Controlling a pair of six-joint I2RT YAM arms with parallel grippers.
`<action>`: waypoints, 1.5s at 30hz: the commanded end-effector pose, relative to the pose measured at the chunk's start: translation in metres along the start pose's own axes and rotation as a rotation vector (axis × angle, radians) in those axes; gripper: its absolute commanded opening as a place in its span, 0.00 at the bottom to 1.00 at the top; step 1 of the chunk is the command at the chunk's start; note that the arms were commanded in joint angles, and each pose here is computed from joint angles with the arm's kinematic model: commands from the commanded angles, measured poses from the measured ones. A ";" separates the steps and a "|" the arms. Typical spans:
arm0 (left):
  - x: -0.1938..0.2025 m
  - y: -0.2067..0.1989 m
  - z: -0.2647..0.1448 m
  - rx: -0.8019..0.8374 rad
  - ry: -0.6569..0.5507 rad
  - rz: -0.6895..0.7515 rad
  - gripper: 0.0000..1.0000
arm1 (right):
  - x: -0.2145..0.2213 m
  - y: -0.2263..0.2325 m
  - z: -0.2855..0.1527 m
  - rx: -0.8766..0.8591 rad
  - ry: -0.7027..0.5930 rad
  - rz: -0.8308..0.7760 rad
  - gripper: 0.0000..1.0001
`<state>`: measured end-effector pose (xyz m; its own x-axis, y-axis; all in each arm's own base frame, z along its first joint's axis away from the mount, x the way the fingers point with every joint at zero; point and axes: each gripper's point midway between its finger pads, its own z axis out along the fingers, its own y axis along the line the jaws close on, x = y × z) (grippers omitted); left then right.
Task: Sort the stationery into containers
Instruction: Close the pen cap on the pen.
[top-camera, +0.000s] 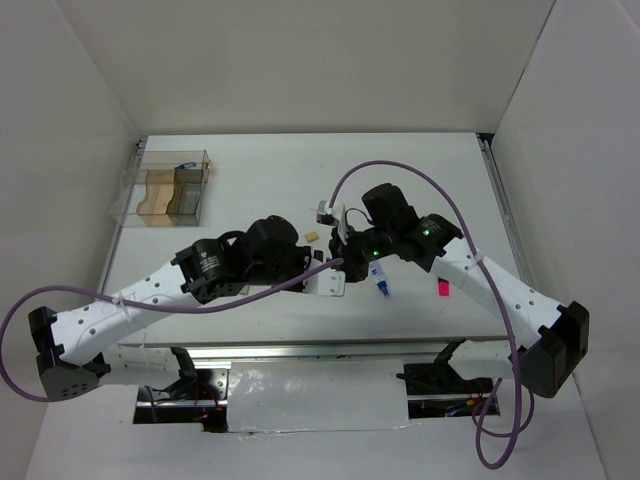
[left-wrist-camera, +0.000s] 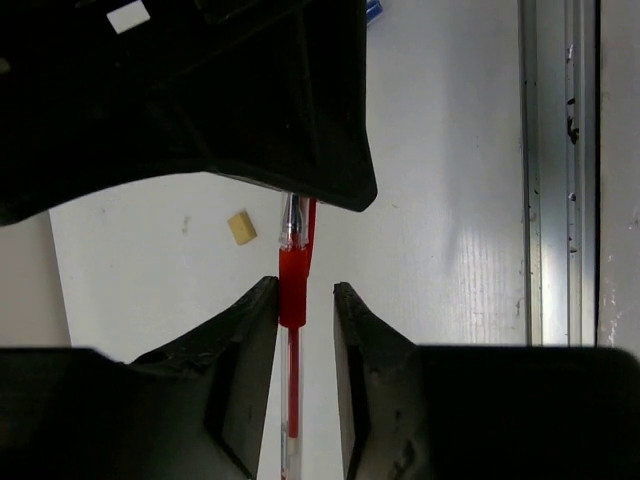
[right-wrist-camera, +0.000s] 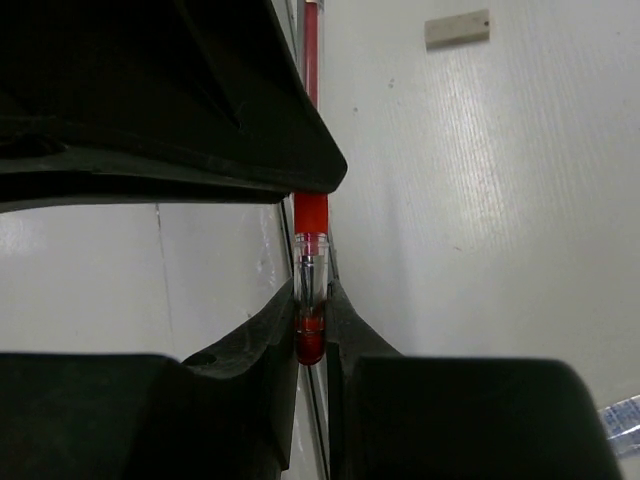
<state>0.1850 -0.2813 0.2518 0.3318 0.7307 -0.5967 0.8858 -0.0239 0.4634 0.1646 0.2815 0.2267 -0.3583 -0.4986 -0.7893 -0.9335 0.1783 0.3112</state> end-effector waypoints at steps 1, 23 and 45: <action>-0.021 0.001 -0.004 -0.010 -0.102 0.013 0.41 | -0.021 -0.001 -0.003 0.003 -0.083 -0.081 0.00; 0.034 0.043 -0.055 -0.154 -0.021 -0.073 0.74 | -0.002 -0.010 -0.018 0.074 -0.072 -0.072 0.00; 0.070 0.025 -0.063 -0.022 -0.152 -0.098 0.69 | -0.012 0.002 -0.020 0.009 -0.071 -0.096 0.00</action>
<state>0.2103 -0.1743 0.2578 0.2368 0.6715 -0.7021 0.9091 0.1018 0.4040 0.1721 0.2654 0.2288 -0.3155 -0.4667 -0.8262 -0.9481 0.1921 0.2535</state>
